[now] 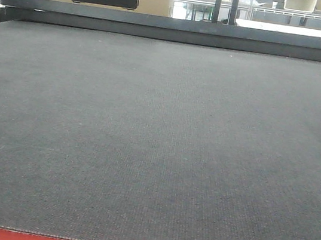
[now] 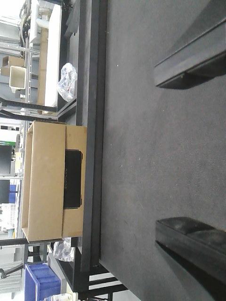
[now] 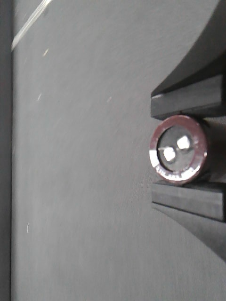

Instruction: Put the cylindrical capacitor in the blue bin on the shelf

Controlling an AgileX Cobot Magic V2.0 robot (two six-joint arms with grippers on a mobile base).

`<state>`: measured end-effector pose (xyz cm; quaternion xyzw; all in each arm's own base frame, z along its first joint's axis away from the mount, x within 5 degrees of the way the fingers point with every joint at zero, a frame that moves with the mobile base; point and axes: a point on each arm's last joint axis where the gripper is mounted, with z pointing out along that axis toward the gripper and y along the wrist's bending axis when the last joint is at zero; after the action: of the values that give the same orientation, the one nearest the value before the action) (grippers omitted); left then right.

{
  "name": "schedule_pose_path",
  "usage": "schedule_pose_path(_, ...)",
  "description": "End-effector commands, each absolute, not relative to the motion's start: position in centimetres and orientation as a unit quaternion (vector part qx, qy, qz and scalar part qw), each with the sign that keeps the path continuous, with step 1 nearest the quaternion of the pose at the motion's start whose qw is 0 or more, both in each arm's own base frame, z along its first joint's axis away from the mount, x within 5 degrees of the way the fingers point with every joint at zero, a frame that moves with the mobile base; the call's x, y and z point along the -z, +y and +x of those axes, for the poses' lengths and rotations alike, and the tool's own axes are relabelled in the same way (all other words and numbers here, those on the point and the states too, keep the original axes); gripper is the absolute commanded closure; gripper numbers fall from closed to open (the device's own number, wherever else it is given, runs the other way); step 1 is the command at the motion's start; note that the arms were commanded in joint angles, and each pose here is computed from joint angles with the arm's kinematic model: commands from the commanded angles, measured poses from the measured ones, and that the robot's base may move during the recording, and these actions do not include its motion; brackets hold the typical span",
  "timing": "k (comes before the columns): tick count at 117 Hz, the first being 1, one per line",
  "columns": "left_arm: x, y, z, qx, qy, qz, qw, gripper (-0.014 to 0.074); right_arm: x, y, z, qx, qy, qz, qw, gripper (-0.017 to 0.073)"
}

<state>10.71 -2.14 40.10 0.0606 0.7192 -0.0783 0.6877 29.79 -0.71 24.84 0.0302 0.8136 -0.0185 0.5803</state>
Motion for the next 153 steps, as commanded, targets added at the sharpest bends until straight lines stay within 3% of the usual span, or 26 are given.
schedule_pose_path(1, -40.3, -2.1, 10.7, 0.076, 0.717, 0.062, 0.69, 0.0129, -28.3, -0.1, 28.3, 0.01, 0.819, 0.001, 0.573, 0.0703)
schedule_pose_path(34, -37.7, -1.3, 14.5, -0.02, 0.741, 0.081, 0.666, 0.0129, -34.5, 0.1, 24.3, 0.0, 0.785, -0.008, 0.62, 0.0703)
schedule_pose_path(73, -29.8, 0.6, 19.9, 0.01, 0.721, -0.038, 0.692, 0.0129, -34.6, 0.2, 23.8, -0.002, 0.789, -0.01, 0.614, 0.0703)
schedule_pose_path(120, -21.2, 1.0, 25.5, 0.0, 0.737, -0.046, 0.675, 0.0125, -34.2, 0.6, 24.3, -0.007, 0.794, -0.016, 0.608, 0.0703)
schedule_pose_path(140, -17.4, 1.1, 27.4, -0.001, 0.754, -0.049, 0.656, -0.0011, -34.2, 0.7, 24.3, -0.008, 0.793, -0.017, 0.609, 0.0703)
schedule_pose_path(153, -15.8, 1.1, 28.7, -0.002, 0.76, -0.049, 0.648, -0.0008, -34.2, 0.7, 24.3, -0.008, 0.793, -0.017, 0.609, 0.0703)
